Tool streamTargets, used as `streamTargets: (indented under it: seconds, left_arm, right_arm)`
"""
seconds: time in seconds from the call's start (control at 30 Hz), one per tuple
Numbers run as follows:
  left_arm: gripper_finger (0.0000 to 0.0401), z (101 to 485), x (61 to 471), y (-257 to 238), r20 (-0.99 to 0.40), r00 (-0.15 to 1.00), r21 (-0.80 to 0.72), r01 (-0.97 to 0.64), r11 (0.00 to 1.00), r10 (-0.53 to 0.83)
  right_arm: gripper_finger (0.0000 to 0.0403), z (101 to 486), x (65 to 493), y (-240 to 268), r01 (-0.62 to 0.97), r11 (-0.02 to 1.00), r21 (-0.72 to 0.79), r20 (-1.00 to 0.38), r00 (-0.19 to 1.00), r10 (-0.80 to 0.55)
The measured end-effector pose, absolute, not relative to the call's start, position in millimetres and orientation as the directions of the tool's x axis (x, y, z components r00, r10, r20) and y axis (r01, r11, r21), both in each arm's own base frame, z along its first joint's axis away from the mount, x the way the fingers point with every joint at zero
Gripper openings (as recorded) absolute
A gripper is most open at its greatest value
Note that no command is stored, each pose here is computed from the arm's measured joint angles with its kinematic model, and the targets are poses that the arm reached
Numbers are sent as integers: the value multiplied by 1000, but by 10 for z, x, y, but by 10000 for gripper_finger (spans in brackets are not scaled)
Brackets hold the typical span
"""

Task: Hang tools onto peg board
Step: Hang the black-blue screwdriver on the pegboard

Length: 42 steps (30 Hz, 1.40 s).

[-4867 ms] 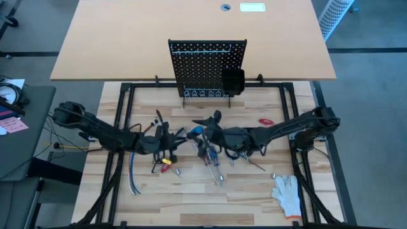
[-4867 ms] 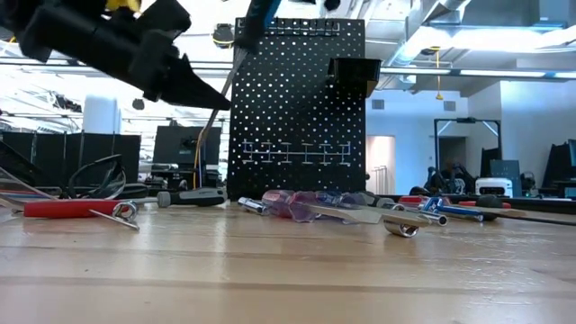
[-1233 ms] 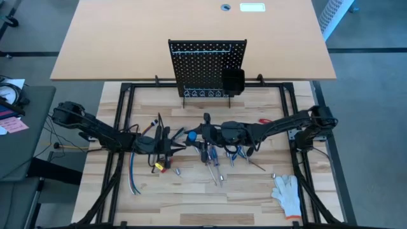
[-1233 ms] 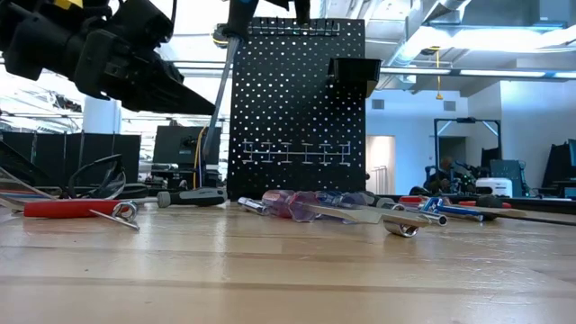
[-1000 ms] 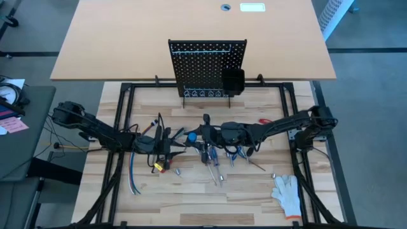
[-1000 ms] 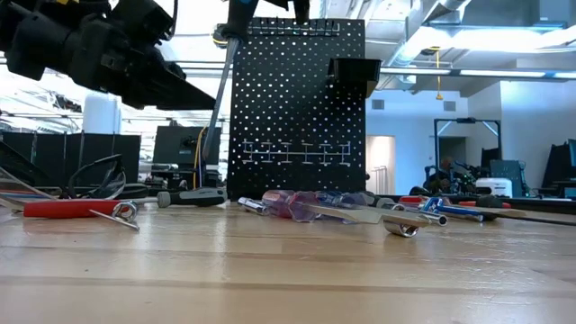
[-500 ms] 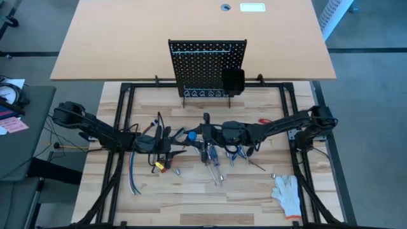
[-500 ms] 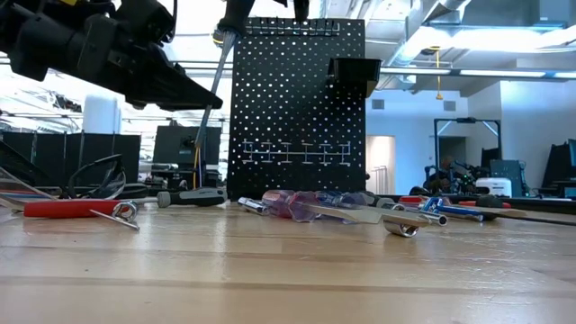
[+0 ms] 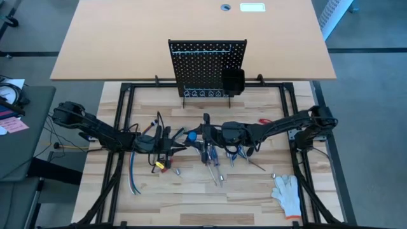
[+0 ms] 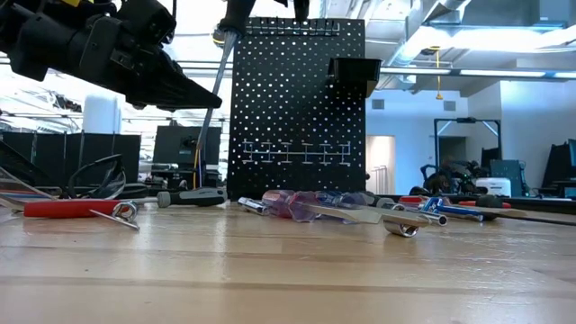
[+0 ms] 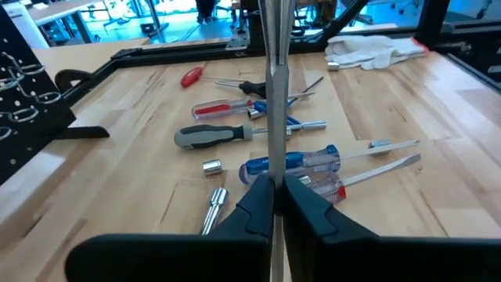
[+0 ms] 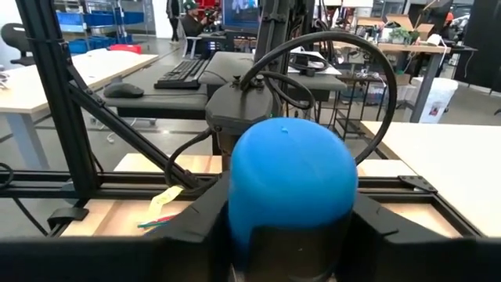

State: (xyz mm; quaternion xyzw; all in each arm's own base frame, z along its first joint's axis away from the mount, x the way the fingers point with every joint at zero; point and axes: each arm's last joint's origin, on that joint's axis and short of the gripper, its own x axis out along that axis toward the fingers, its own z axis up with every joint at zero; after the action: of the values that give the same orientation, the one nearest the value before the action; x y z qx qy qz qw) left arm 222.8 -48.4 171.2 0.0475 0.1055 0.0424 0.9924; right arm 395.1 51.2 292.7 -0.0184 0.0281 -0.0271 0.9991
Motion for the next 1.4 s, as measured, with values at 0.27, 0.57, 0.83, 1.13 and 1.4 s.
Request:
streamTargets:
  seconds: [0.27, 0.57, 0.83, 1.13, 1.4]
  left_arm:
    - [2, 1842, 2185, -454, -143, 981, 38, -125, 991, 129]
    - [1, 2202, 2110, -245, -12, 968, -37, -251, 967, 250]
    - [0, 3090, 2165, 236, -19, 915, 75, -400, 913, 403]
    - [0, 3877, 2105, 921, 37, 866, 66, -499, 864, 498]
    - [0, 3807, 2185, 1389, -20, 842, 5, -540, 842, 540]
  right_arm:
    - [304, 3140, 3754, 522, 164, 985, -55, -83, 982, -168]
    - [306, 3458, 3392, 765, 268, 956, -121, -69, 958, -277]
    - [306, 3483, 3325, 930, 289, 941, -178, -54, 952, -302]
    - [306, 3478, 3327, 919, 293, 938, -184, -58, 950, -308]
    - [306, 3476, 3327, 919, 291, 936, -198, -60, 950, -308]
